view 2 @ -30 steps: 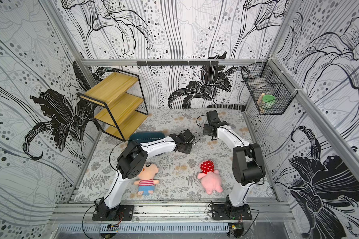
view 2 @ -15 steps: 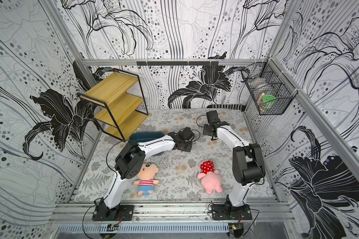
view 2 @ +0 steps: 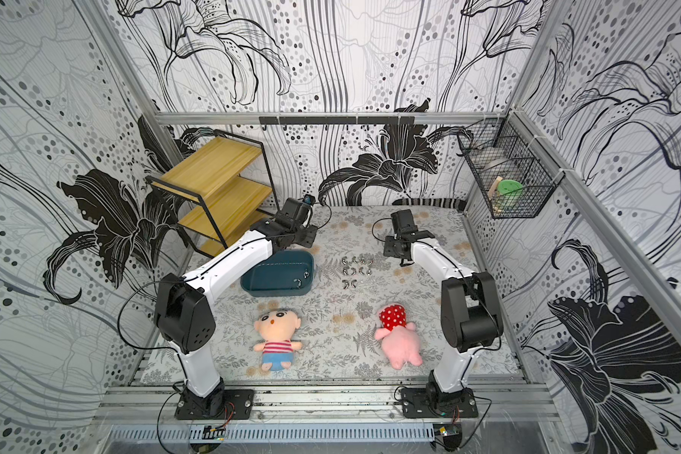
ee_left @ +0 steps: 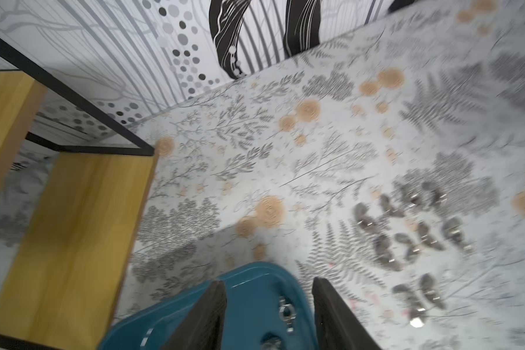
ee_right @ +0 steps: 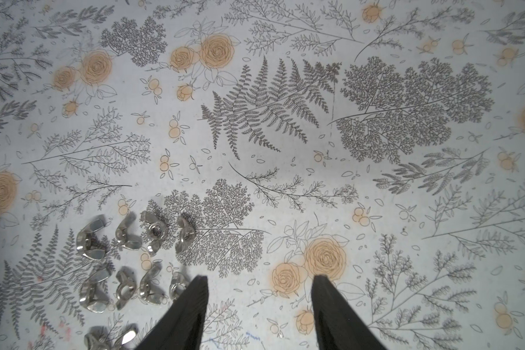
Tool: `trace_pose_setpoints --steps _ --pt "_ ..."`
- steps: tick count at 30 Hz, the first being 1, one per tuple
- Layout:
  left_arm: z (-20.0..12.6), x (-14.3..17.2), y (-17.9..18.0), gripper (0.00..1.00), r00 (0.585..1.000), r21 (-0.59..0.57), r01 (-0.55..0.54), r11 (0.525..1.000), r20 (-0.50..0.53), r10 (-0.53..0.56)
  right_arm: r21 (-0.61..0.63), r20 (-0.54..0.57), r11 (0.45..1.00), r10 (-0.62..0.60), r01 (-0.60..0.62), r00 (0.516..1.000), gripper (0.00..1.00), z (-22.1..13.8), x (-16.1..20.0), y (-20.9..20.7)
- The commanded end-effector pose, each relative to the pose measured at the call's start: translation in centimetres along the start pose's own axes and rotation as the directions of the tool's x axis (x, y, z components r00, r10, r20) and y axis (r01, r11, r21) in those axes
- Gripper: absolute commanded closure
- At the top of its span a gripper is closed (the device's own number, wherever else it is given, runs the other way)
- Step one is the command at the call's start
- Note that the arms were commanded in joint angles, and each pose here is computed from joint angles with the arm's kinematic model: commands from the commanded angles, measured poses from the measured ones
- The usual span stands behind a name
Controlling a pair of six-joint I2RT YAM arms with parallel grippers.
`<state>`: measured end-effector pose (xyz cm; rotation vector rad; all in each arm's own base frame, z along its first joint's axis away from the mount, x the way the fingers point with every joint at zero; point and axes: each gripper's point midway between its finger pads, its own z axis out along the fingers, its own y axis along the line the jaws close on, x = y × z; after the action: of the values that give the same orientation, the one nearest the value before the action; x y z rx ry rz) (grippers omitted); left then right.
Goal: Take out the wing nut from the storage box
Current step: Adjust the storage box at the center of the board.
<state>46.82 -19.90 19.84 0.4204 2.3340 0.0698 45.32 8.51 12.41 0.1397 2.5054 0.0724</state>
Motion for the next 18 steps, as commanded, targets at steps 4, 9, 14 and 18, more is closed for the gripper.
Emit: trace_pose_setpoints --steps 4,9,14,18 --pt "2.5 3.1 3.2 0.4 0.944 -0.015 -0.31 0.951 -0.123 0.306 -0.017 -0.012 0.999 -0.048 0.047 0.999 0.39 0.1 0.1 1.5" --pt "4.3 4.4 5.1 0.37 0.875 0.005 -0.454 0.891 -0.183 0.447 -0.017 -0.019 0.997 -0.076 0.075 0.997 0.39 -0.2 0.3 2.3" --pt "5.3 5.3 5.5 0.35 0.813 0.073 -0.545 0.835 -0.197 0.548 -0.014 -0.025 0.996 -0.093 0.093 0.995 0.39 -0.4 0.3 2.6" --pt "6.6 5.6 6.2 0.34 0.797 0.068 -0.563 0.823 -0.22 0.563 -0.015 -0.027 0.995 -0.101 0.101 0.994 0.39 -0.5 0.1 3.0"
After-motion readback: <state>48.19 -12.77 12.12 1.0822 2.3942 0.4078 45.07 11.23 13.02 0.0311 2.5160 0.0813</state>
